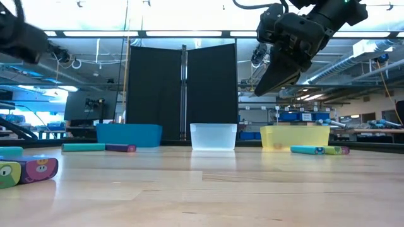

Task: Sort blocks
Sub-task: Put the blue block into the transparent bin

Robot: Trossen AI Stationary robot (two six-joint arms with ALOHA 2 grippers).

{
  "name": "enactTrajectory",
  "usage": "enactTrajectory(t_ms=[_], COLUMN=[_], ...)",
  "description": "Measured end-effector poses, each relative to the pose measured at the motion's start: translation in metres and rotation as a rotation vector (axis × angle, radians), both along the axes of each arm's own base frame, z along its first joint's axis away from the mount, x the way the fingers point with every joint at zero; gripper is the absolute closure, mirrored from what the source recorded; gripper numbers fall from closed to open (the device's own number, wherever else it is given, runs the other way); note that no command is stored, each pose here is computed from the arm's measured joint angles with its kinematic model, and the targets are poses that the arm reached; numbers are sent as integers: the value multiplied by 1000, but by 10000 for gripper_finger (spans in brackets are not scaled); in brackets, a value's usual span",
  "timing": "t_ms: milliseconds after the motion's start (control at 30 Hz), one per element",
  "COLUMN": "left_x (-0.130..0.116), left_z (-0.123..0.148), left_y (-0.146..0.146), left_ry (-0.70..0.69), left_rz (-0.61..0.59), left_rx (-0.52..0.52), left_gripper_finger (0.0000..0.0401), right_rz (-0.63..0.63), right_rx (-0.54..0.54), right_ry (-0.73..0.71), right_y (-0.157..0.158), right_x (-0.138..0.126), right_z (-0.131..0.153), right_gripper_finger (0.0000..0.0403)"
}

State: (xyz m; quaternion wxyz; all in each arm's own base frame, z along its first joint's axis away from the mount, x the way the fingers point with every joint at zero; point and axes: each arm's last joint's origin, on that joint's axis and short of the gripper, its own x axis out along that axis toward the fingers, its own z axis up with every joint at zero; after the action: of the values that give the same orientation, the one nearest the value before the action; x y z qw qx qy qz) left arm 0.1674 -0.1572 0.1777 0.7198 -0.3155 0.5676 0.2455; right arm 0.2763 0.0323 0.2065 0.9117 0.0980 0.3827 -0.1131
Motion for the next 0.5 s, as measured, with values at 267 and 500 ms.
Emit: enactTrajectory(t_ms=[267,500], left_x=[-6,-7], left_z=[-13,-16], left_y=[8,10], left_ry=[155,161], left_rz=[85,107], left_rx=[117,155], left_gripper_finger=[269,206], right_rz=[0,0], right_rx=[-1,-1], right_ry=[5,7], right_y=[0,0], right_x=[0,0], right_z=[0,0], right_gripper_finger=[386,389])
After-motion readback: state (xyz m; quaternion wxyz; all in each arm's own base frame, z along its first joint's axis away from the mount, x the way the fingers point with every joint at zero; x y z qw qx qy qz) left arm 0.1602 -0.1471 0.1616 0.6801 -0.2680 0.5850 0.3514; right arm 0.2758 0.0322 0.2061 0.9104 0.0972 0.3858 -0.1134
